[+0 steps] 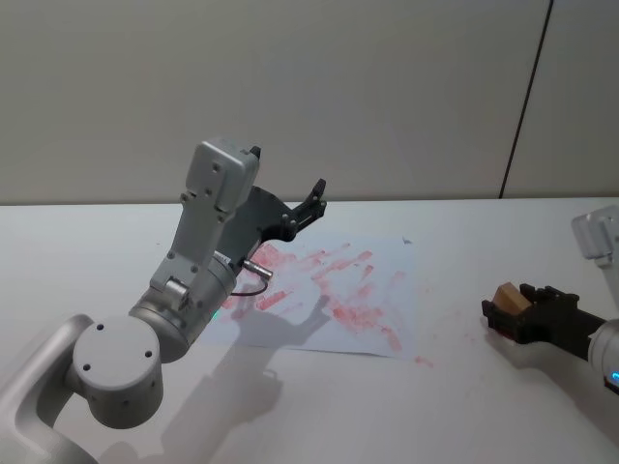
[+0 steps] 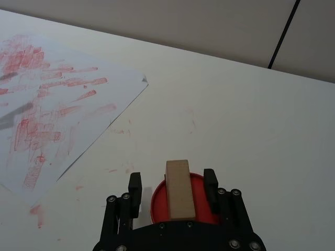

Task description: Use the one hand to pick up the stamp and affix it onto the A4 paper.

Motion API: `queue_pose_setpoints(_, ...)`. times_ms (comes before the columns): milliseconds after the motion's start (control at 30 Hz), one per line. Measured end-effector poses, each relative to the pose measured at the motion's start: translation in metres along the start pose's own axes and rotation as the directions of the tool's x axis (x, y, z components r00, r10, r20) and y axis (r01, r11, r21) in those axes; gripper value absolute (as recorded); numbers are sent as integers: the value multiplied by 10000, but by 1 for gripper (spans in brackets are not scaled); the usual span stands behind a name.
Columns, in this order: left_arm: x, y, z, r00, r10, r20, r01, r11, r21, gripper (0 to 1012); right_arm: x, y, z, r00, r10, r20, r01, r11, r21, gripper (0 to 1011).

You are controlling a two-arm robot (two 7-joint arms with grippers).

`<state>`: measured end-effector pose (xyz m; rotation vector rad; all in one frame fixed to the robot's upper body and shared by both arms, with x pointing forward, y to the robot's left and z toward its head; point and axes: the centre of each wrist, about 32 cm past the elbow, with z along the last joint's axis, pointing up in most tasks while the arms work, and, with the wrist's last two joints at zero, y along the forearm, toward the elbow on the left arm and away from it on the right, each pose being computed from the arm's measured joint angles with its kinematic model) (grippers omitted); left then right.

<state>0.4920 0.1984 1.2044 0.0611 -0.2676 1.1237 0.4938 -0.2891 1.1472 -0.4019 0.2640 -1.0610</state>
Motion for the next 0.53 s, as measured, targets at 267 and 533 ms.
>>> queue_pose_setpoints(267, 0, 0, 0, 10000, 0, 0, 0, 10000, 0, 1001, -2, 9, -4, 10000, 8, 23, -8, 10000, -21, 910)
queue_pose_setpoints(533, 0, 0, 0, 10000, 0, 0, 0, 10000, 0, 1001, -3, 14, -8, 10000, 16, 37, -16, 10000, -31, 1001)
